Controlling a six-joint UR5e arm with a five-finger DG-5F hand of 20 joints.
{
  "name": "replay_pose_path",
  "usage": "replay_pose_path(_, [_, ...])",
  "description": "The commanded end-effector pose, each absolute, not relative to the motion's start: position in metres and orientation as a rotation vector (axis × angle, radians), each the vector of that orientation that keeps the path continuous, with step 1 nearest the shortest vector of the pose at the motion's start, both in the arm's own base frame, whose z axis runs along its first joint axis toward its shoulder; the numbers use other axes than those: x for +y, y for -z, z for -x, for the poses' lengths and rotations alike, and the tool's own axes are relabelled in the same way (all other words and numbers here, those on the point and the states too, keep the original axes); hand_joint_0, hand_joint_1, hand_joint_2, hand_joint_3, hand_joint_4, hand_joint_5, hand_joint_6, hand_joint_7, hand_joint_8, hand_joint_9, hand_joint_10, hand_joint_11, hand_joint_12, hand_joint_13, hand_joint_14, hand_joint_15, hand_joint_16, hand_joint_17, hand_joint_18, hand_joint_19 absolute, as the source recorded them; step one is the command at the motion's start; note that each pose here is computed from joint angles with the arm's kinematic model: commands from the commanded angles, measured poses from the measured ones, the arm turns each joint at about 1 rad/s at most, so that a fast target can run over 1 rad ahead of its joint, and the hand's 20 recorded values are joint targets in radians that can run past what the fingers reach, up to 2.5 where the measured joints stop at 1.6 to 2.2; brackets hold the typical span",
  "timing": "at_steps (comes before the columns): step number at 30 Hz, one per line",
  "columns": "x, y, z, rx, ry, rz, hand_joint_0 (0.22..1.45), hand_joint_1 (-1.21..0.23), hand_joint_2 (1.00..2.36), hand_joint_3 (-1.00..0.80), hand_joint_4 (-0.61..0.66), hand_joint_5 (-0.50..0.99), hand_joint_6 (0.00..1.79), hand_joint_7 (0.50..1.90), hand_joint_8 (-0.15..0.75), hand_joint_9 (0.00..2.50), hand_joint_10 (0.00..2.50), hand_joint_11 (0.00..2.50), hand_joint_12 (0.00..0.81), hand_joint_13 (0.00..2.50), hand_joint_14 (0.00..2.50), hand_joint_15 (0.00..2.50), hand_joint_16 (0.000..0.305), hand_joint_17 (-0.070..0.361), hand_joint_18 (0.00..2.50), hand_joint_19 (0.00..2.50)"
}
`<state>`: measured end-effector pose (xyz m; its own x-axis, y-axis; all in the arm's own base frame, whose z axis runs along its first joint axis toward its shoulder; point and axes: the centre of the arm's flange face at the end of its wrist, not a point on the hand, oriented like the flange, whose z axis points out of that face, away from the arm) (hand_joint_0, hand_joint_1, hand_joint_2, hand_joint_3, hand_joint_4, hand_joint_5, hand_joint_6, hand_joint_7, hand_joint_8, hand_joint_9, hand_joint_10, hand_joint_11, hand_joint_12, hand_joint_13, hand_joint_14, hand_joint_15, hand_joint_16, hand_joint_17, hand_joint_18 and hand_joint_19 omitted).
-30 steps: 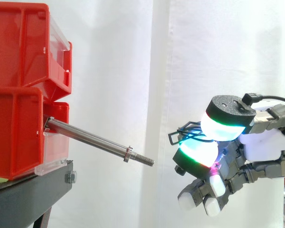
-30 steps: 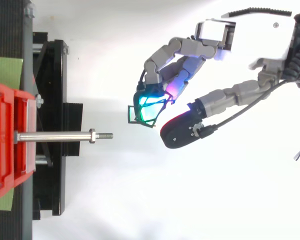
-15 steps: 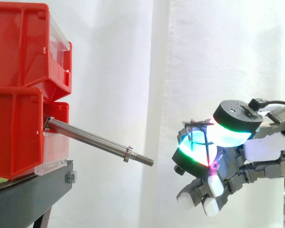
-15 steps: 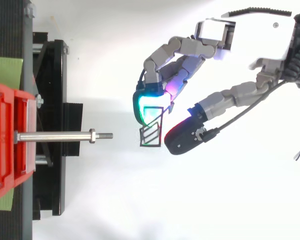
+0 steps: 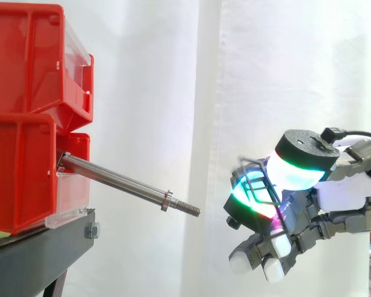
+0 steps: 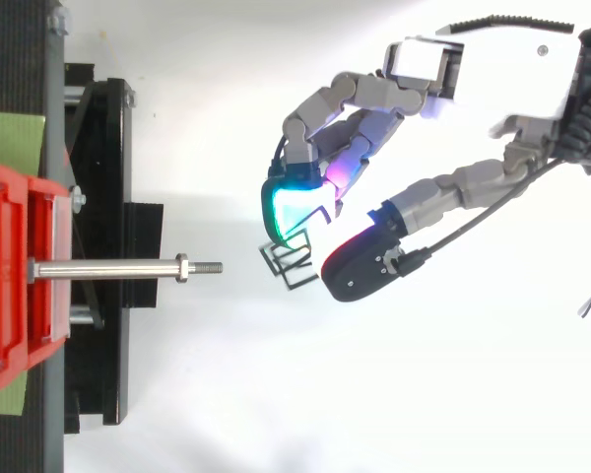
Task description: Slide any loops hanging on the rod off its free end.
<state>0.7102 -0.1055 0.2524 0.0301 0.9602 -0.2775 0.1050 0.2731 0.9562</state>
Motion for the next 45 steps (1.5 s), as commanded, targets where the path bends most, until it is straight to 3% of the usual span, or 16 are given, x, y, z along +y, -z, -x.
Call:
replay_pose_path(1, [-0.1058,-0.2533,-0.7103,1.362,-0.921,-1.094,0.61,-0.67,1.00,-0.45,0.05,-0.12,0.91,1.01,0.256,1.01,0.01,0.37,0.315,0.59,0.01,0.15,0.042,0.094,0.60,0.39])
replay_pose_path(16, [-0.1036,-0.2533,-0.7107,1.354,-0.921,-1.103,0.60,-0.53,1.01,-0.32,0.02,-0.11,0.89,1.02,0.247,1.01,0.01,0.33,0.317,0.58,0.01,0.16,0.042,0.095,0.57,0.41])
replay_pose_path(26, [-0.1036,-0.2531,-0.7106,1.356,-0.921,-1.103,0.62,-0.79,1.01,-0.14,0.00,-0.12,0.91,1.03,0.267,1.02,0.01,0.35,0.341,0.63,0.00,0.13,0.047,0.106,0.67,0.34])
replay_pose_path(39, [-0.1026,-0.2521,-0.7095,1.356,-0.917,-1.123,0.62,-0.76,1.01,-0.18,0.05,-0.12,0.91,1.04,0.259,1.03,0.01,0.36,0.328,0.61,0.01,0.14,0.045,0.101,0.65,0.37])
replay_pose_path(45, [-0.1046,-0.2497,-0.7063,1.355,-0.906,-1.166,0.62,-0.77,1.01,-0.14,0.01,-0.11,0.91,1.05,0.279,1.05,0.01,0.35,0.346,0.62,0.00,0.14,0.048,0.109,0.67,0.34])
